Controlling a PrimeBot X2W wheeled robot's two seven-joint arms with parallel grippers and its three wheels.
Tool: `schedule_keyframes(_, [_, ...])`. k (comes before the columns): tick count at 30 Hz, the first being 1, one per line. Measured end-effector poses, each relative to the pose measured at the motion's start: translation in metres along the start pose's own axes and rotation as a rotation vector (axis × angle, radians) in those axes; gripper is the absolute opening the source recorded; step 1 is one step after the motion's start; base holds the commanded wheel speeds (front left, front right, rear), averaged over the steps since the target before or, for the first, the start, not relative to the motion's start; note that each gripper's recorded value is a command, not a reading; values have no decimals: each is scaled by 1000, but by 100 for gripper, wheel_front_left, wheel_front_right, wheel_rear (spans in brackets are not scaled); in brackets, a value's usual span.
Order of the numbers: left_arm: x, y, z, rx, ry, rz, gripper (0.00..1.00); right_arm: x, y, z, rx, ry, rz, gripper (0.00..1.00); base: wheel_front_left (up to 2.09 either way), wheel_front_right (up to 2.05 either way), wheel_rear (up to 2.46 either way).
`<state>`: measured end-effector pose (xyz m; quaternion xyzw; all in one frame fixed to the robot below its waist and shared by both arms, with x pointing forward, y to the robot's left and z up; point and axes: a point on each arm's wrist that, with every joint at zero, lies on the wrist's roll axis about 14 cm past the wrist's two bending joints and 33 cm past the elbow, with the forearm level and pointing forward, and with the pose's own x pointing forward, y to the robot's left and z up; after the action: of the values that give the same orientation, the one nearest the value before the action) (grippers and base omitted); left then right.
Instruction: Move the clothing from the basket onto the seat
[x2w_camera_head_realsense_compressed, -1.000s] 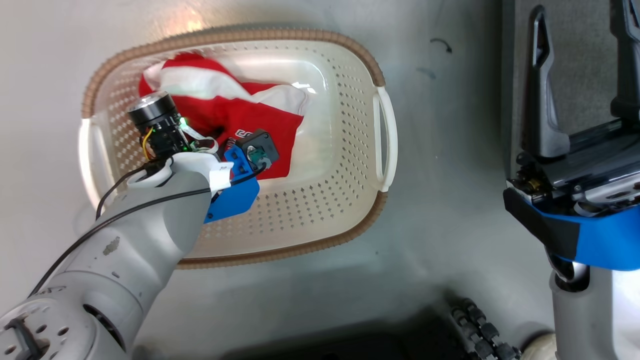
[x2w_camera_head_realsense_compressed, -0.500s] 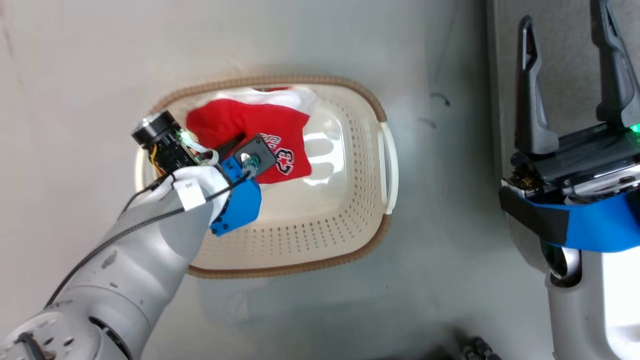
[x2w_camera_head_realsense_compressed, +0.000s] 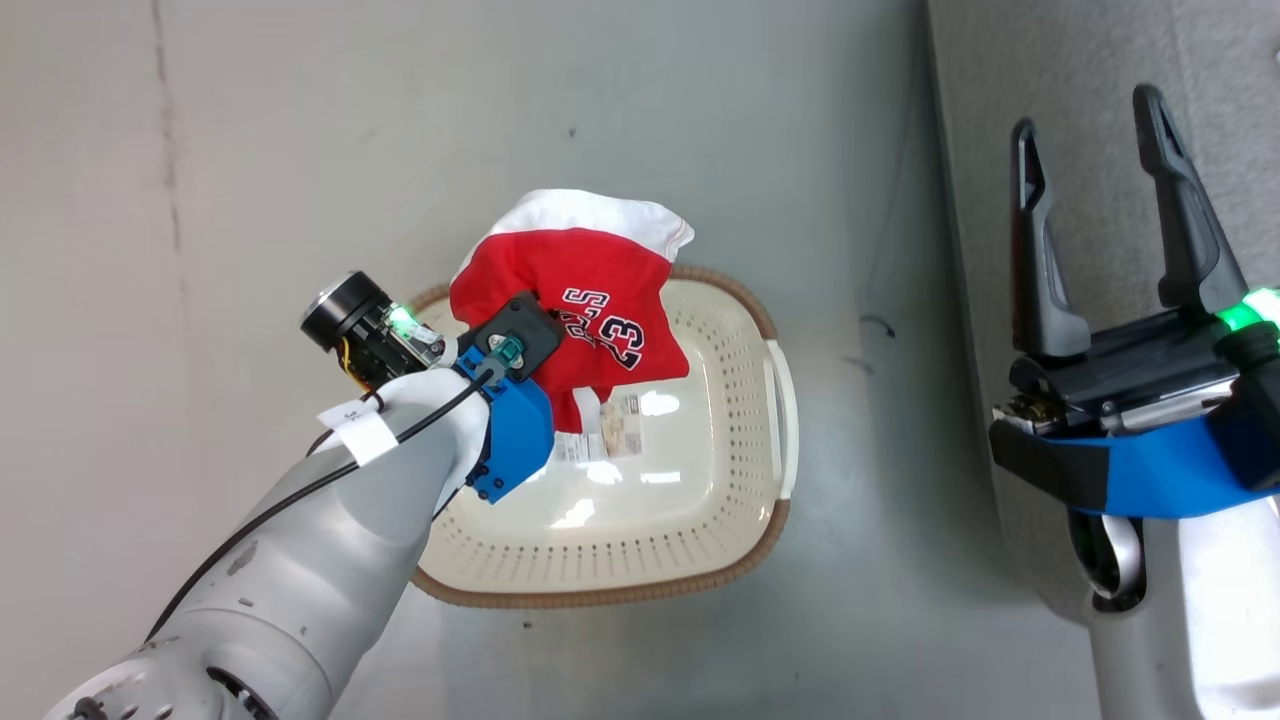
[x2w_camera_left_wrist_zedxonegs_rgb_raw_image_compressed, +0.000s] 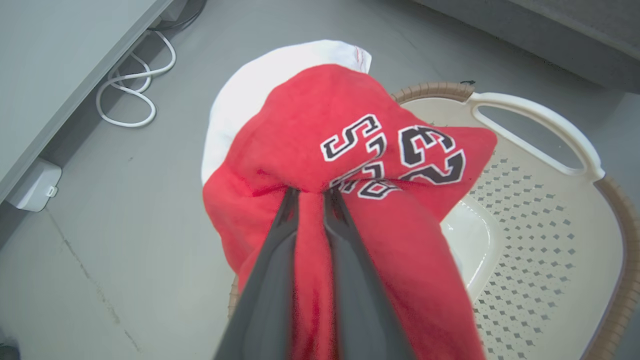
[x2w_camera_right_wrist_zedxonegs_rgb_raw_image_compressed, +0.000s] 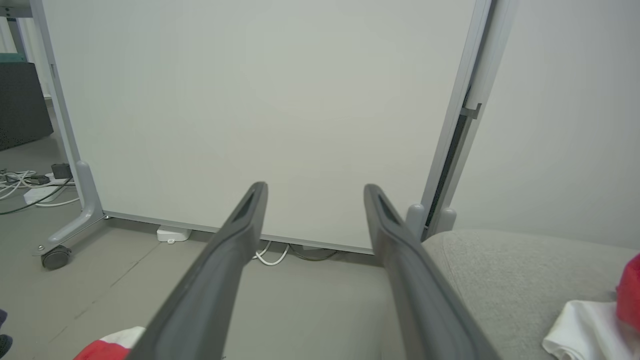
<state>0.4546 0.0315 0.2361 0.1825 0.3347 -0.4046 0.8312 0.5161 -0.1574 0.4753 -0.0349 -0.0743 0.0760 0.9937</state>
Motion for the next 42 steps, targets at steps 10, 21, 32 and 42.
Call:
schedule_keyframes(10, [-50, 15, 67, -29, -185, 114, 0, -25, -2, 42, 8, -43, -21, 100, 0, 0, 0])
schedule_keyframes(21, [-111, 30, 146, -82, -450, 242, 0, -50, 0, 83, 22, -108, -28, 100, 0, 0, 0])
schedule_keyframes(32, [-158, 13, 196, -85, -641, 259, 0, -73, 7, 104, 38, -139, -18, 100, 0, 0, 0])
schedule_keyframes(42, [-202, -7, 236, -62, -801, 252, 0, -94, 12, 115, 41, -151, -11, 100, 0, 0, 0])
